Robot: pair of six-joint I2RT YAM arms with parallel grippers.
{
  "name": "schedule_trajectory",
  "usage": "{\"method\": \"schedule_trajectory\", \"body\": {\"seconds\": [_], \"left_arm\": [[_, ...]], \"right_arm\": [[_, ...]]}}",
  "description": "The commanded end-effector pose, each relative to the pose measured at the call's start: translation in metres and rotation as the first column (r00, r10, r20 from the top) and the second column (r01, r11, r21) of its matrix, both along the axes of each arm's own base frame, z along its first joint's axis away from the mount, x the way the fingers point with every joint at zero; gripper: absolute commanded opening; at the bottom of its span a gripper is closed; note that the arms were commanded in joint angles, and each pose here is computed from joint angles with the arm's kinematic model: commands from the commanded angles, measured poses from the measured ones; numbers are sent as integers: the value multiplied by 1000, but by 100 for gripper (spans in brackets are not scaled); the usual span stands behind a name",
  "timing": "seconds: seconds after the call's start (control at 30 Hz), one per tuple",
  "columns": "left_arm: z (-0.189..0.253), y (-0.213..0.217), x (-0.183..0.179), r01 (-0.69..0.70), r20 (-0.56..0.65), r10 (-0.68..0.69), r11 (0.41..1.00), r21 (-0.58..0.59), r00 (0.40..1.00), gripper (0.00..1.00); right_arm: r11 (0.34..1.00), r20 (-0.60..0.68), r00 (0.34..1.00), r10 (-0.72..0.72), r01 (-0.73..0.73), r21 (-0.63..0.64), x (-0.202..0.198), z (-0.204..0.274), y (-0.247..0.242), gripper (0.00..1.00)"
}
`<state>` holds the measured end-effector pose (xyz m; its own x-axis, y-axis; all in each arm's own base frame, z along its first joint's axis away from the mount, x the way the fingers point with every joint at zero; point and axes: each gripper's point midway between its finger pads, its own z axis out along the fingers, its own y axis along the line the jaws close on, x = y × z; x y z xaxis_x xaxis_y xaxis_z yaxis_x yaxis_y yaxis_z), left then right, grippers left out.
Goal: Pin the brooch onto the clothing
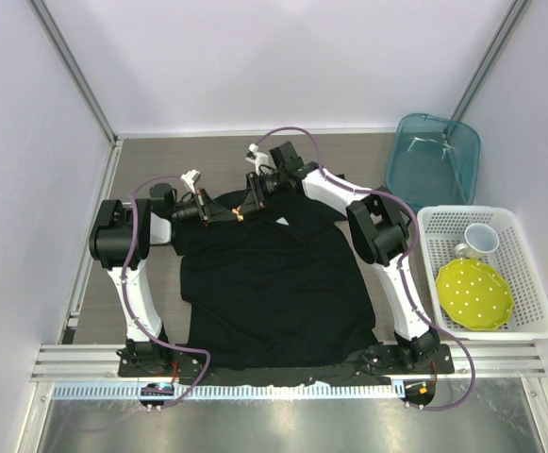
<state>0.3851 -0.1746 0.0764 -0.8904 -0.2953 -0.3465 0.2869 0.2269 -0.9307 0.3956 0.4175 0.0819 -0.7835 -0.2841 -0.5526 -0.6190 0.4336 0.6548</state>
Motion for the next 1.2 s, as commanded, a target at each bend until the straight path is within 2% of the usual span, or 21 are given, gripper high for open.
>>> {"method": "schedule_trajectory", "body": {"seconds": [0.0,0.33,1.17], "left_arm": [[17,-13,-2,45,112,-46,999,4,993,2],[15,-13,-5,55,112,-55,998,4,992,2],[15,-13,1,52,107,-52,999,-1,993,2]], "right_arm": [[990,-27,998,59,-56,127,-17,25,26,29],[973,-54,996,65,-51,223,-15,39,28,31],[958,-86,993,82,-55,281,-17,46,23,37]]}}
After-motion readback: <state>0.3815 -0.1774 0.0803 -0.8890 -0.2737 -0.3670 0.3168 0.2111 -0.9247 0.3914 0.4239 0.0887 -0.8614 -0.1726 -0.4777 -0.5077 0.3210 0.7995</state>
